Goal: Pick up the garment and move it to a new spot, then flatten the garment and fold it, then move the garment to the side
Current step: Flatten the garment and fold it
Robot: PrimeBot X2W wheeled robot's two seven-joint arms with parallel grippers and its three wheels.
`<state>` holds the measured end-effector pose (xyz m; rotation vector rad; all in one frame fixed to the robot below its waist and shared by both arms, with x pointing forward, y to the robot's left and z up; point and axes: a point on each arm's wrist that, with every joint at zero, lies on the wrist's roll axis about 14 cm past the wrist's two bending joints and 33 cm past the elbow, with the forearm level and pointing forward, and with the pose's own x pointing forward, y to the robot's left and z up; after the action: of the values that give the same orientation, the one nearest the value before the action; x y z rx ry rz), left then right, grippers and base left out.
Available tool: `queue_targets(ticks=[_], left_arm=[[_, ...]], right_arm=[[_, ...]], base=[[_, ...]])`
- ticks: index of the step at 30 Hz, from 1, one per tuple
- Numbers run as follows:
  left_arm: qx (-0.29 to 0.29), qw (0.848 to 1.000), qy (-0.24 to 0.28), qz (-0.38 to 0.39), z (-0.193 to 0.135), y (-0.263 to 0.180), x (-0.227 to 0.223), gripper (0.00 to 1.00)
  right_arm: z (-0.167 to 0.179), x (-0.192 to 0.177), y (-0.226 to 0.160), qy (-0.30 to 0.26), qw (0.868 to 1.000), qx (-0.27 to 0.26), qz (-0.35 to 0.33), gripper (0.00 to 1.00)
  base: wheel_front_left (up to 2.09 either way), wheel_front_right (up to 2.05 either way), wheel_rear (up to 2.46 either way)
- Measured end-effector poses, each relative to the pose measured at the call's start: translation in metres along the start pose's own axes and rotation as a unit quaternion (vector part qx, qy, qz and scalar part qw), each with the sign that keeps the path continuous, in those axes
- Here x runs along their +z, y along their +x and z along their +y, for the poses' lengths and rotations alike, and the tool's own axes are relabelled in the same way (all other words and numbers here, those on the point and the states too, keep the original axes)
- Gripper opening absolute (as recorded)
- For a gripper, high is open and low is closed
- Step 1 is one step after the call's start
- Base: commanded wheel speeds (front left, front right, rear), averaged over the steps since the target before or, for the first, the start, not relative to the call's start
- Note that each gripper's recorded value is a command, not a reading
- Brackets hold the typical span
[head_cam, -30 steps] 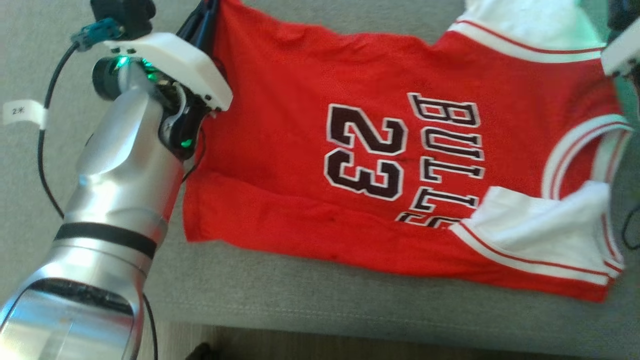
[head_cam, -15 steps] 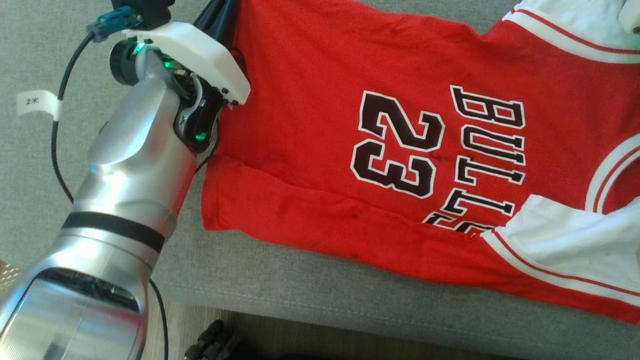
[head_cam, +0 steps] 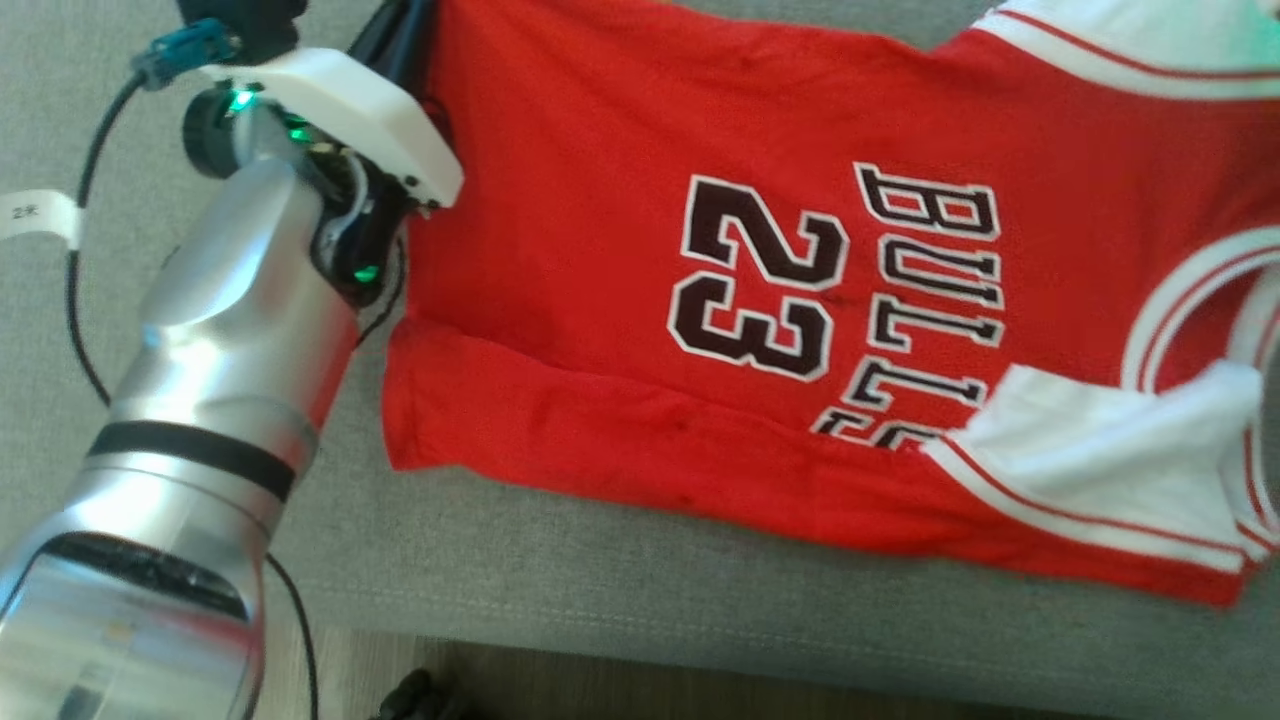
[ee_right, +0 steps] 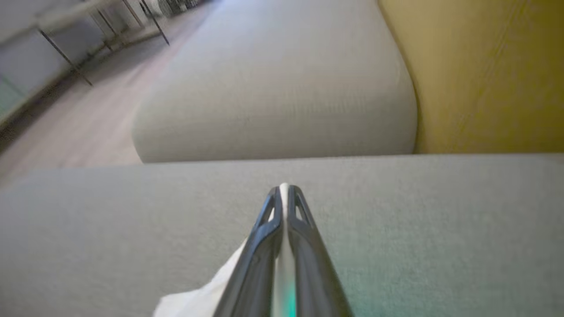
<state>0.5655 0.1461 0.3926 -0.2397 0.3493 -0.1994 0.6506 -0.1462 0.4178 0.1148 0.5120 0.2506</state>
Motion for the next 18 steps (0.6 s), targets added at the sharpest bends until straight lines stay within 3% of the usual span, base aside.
queue_targets(ticks=[7, 18], left_arm=[[-0.004, 1.000, 0.009, -0.025, -0.002, -0.006, 0.024, 0.00], [-0.014, 1.000, -0.016, -0.017, -0.008, -0.045, -0.002, 0.00]], right_arm=[[0.015, 0.049, -0.035, 0.020, 0.995, 0.032, -0.087, 0.00], [0.036, 0.004, -0.114, 0.098, 0.986, 0.094, -0.095, 0.00]], base=[[0.00, 0.00, 0.00], [0.00, 0.00, 0.00]])
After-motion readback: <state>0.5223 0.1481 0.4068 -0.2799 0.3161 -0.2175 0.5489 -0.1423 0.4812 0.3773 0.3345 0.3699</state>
